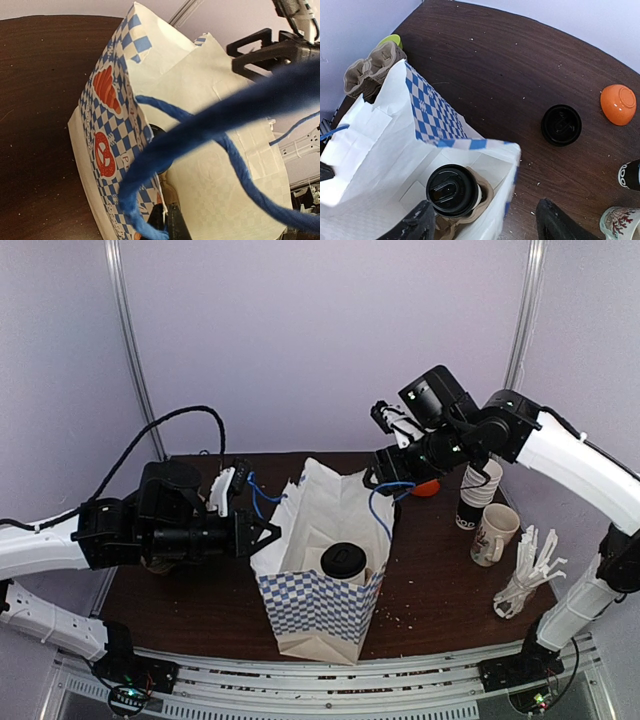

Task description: Pack the takeout coffee

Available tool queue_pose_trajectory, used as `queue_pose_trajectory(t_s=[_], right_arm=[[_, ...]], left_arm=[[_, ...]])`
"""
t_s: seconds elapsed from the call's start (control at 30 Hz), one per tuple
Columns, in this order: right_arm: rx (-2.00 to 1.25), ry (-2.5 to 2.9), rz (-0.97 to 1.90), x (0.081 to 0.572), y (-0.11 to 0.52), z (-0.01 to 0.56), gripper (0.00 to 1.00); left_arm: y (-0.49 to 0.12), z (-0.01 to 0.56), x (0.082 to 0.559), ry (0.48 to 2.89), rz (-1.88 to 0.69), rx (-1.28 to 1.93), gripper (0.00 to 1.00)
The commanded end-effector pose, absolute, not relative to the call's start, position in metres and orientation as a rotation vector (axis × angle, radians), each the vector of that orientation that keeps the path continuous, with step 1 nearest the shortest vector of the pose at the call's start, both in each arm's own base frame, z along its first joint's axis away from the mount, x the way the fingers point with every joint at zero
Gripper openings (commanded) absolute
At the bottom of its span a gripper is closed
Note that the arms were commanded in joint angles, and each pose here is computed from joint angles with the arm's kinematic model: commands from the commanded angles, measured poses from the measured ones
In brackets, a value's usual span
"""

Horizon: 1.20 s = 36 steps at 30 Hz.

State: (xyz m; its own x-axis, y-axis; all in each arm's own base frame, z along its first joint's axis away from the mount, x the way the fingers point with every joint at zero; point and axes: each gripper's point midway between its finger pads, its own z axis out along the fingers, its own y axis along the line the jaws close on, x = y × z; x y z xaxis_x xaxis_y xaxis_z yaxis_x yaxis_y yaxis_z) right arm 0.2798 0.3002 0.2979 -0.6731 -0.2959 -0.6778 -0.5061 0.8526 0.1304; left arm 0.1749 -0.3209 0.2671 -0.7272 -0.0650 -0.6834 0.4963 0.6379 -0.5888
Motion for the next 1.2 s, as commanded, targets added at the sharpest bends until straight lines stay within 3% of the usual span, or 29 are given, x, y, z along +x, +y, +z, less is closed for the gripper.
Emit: queue_pose_trajectory(t_s=[0.0, 0.23, 0.47, 0.7, 0.83, 1.07, 1.17], right_arm=[[-0.527, 2.273, 0.383, 0.266, 0.266, 0.348, 0.75], [-0.365, 2.264, 0.177, 0.261, 0.205, 0.361, 0.78], [-0.11, 2.291, -0.158, 0.256, 0.127, 0.335, 0.75], [0.089, 2.32, -0.244, 0.234, 0.085, 0.312, 0.72], [0.191, 2.324, -0.263, 0.222, 0.063, 0.298, 0.7], [0.32, 2.354, -0.184, 0.206, 0.045, 0.284, 0.68], [0.32, 2.395, -0.132, 0.2, 0.047, 0.279, 0.67]], left_arm=[[-0.304, 0.285, 0.194, 2.113, -0.991, 0.249, 0.0], [-0.284, 0.283, 0.212, 2.106, -0.877, 0.224, 0.0], [-0.264, 0.277, 0.229, 2.096, -0.763, 0.186, 0.0], [-0.268, 0.274, 0.234, 2.083, -0.706, 0.256, 0.01], [-0.272, 0.269, 0.232, 2.072, -0.728, 0.287, 0.16], [-0.281, 0.271, 0.225, 2.041, -0.777, 0.371, 0.58], [-0.285, 0.273, 0.223, 2.034, -0.789, 0.399, 0.7]])
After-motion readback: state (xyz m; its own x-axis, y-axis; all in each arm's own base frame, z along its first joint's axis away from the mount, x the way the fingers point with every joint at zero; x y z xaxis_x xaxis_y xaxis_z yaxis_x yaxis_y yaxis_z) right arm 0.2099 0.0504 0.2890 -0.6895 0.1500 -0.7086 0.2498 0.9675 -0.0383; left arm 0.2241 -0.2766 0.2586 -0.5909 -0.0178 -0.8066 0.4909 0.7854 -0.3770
